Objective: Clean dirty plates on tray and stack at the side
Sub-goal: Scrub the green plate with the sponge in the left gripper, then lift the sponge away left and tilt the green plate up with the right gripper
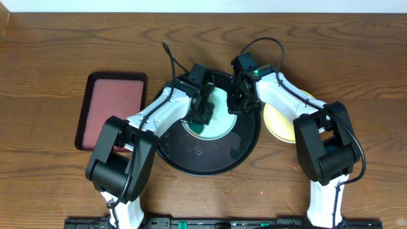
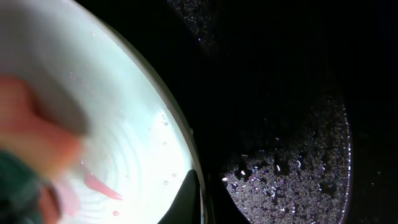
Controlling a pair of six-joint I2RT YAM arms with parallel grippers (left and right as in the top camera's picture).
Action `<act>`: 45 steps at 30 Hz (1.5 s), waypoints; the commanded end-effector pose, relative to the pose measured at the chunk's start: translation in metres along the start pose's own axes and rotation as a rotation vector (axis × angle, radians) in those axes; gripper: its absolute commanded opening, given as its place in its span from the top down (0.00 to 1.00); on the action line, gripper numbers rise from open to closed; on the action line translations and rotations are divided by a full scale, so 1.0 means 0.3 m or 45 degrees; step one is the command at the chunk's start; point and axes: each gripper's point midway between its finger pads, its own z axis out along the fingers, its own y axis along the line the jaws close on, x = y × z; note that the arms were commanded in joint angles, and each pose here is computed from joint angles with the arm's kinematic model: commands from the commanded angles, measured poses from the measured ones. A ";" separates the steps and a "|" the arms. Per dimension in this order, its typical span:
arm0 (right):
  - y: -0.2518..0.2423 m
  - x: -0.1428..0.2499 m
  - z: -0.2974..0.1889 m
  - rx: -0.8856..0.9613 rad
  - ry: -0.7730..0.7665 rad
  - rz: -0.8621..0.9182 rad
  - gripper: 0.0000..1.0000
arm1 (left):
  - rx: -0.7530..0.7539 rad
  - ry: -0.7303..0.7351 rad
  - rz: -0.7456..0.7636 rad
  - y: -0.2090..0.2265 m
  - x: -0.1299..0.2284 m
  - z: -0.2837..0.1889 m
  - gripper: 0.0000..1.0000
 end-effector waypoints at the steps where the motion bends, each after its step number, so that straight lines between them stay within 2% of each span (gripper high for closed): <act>1: -0.005 0.034 0.028 0.033 0.039 -0.031 0.99 | 0.261 -0.013 0.182 -0.134 0.002 0.021 0.92; 4: -0.005 0.034 0.028 0.032 0.039 -0.031 0.99 | 0.198 -0.121 0.192 -0.104 -0.068 0.021 0.93; 7: -0.005 0.034 0.028 0.032 0.039 -0.030 0.99 | 0.043 -0.214 0.176 -0.035 -0.131 0.019 0.92; 11: -0.005 0.034 0.028 0.032 0.039 -0.031 0.99 | -0.326 -0.286 0.114 0.133 -0.176 -0.007 0.93; 14: -0.005 0.034 0.028 0.033 0.039 -0.031 0.99 | -0.614 -0.324 -0.045 0.263 -0.174 -0.057 0.93; 15: -0.005 0.034 0.028 0.032 0.039 -0.030 0.99 | -0.654 -0.320 -0.069 0.281 -0.165 -0.065 0.92; 18: -0.005 0.034 0.028 0.032 0.039 -0.031 0.99 | -0.654 -0.256 -0.096 0.282 -0.121 -0.056 0.93; 21: -0.005 0.034 0.028 0.032 0.039 -0.031 0.99 | -0.539 -0.130 -0.073 0.225 -0.051 -0.021 0.93; 24: -0.005 0.034 0.028 0.033 0.039 -0.031 0.99 | -0.347 -0.006 -0.020 0.131 0.016 0.014 0.93; 27: -0.005 0.034 0.028 0.032 0.039 -0.031 0.99 | -0.026 0.112 0.160 -0.021 0.081 0.034 0.93; 29: -0.005 0.034 0.028 0.032 0.039 -0.031 0.99 | 0.149 0.144 0.230 -0.100 0.106 0.029 0.92; 31: -0.005 0.034 0.028 0.032 0.039 -0.031 0.99 | 0.234 0.147 0.232 -0.138 0.110 0.023 0.92; 35: -0.005 0.034 0.028 0.032 0.039 -0.031 0.99 | 0.241 0.102 0.225 -0.135 0.076 0.017 0.93; 37: -0.005 0.033 0.028 0.032 0.038 -0.031 0.99 | 0.201 0.056 0.148 -0.103 0.035 0.012 0.92; 40: -0.005 0.033 0.028 0.031 0.038 -0.030 0.99 | 0.001 -0.025 -0.105 0.028 -0.040 -0.010 0.92; 45: 0.010 0.033 0.026 -0.016 0.048 -0.058 0.99 | -0.355 -0.123 -0.528 0.275 -0.095 -0.180 0.93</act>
